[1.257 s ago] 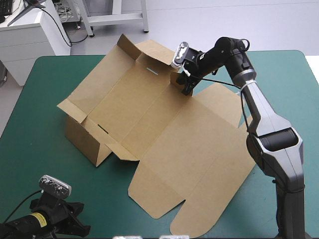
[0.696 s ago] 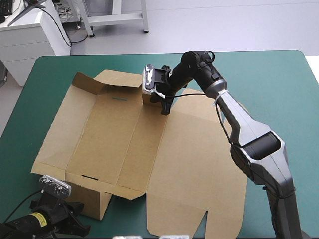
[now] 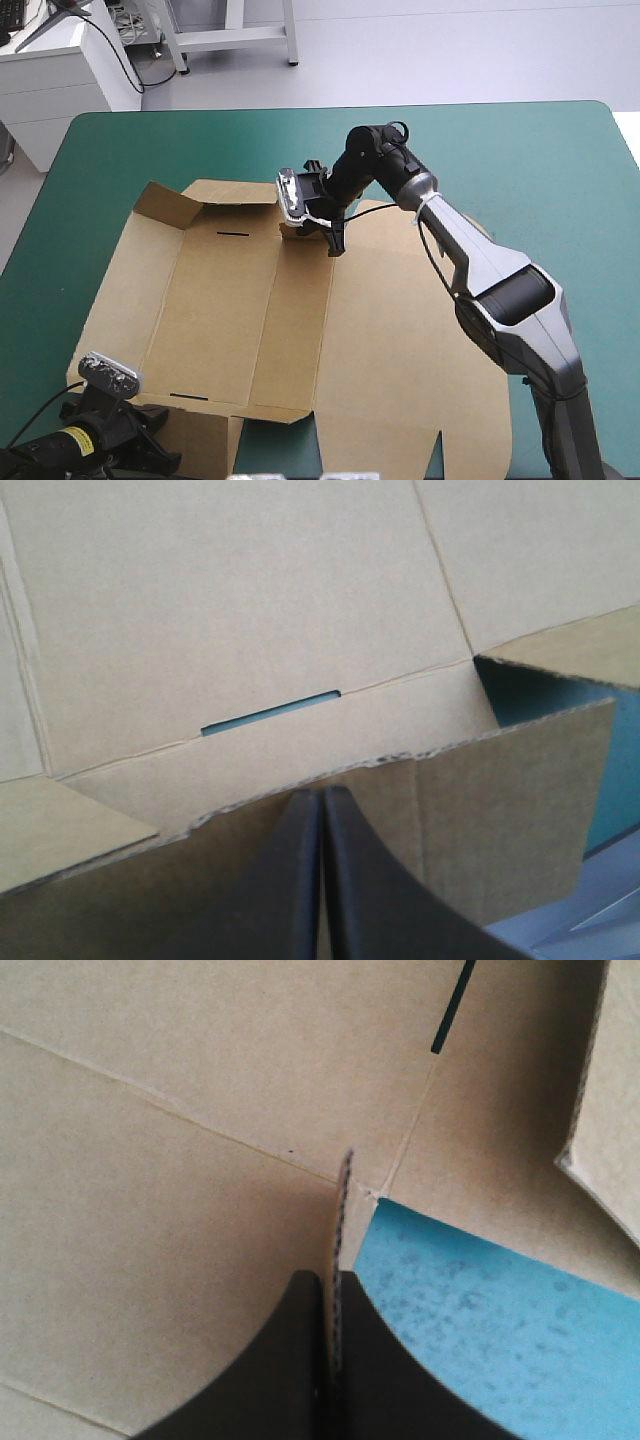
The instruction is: Fold the box
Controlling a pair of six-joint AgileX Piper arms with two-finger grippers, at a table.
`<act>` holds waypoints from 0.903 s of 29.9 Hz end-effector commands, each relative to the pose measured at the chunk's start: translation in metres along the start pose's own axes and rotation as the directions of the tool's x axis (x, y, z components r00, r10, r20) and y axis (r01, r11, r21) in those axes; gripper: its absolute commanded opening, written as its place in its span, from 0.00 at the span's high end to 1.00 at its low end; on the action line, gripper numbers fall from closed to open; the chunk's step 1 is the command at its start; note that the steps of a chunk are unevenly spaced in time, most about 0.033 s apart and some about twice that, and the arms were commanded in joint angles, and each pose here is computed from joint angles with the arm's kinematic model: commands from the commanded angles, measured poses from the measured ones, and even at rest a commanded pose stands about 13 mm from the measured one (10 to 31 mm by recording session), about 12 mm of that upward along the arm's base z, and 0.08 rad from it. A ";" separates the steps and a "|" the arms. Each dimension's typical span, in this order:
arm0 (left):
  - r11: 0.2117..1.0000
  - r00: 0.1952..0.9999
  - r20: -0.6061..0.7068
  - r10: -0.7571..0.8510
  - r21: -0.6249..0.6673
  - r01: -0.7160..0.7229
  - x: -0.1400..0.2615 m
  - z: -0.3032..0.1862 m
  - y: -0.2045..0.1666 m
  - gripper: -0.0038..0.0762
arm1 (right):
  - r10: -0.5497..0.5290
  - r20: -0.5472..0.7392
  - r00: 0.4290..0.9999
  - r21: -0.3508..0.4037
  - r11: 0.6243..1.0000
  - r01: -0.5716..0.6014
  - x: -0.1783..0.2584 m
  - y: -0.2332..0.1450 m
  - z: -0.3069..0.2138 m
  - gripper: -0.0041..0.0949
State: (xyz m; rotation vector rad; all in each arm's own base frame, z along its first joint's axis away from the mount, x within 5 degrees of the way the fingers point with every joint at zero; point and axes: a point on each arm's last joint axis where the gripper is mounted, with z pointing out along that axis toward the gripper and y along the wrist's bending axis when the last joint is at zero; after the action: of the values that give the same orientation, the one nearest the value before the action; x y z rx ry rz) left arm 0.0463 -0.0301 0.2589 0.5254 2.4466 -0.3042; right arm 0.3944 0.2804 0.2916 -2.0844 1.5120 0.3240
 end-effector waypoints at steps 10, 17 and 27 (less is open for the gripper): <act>1.000 0.998 0.065 0.001 0.012 -0.002 -0.011 -0.006 -0.002 0.96 | -0.084 0.115 0.990 0.090 0.993 0.074 0.017 -0.014 -0.043 0.97; 1.000 0.998 0.065 0.001 0.012 -0.002 -0.011 -0.006 -0.002 0.96 | -0.061 0.116 0.991 0.081 0.995 0.051 0.021 -0.015 -0.039 0.78; 1.000 0.998 0.065 0.001 0.012 -0.002 -0.011 -0.006 -0.002 0.96 | 0.126 0.144 0.982 0.117 0.983 -0.143 0.014 -0.017 -0.055 0.37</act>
State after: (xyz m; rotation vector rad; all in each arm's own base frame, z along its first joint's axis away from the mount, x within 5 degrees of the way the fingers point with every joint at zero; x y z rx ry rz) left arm 0.0463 -0.0301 0.2589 0.5254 2.4466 -0.3045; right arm 0.4216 0.2494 0.2809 -1.9628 1.5906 0.4125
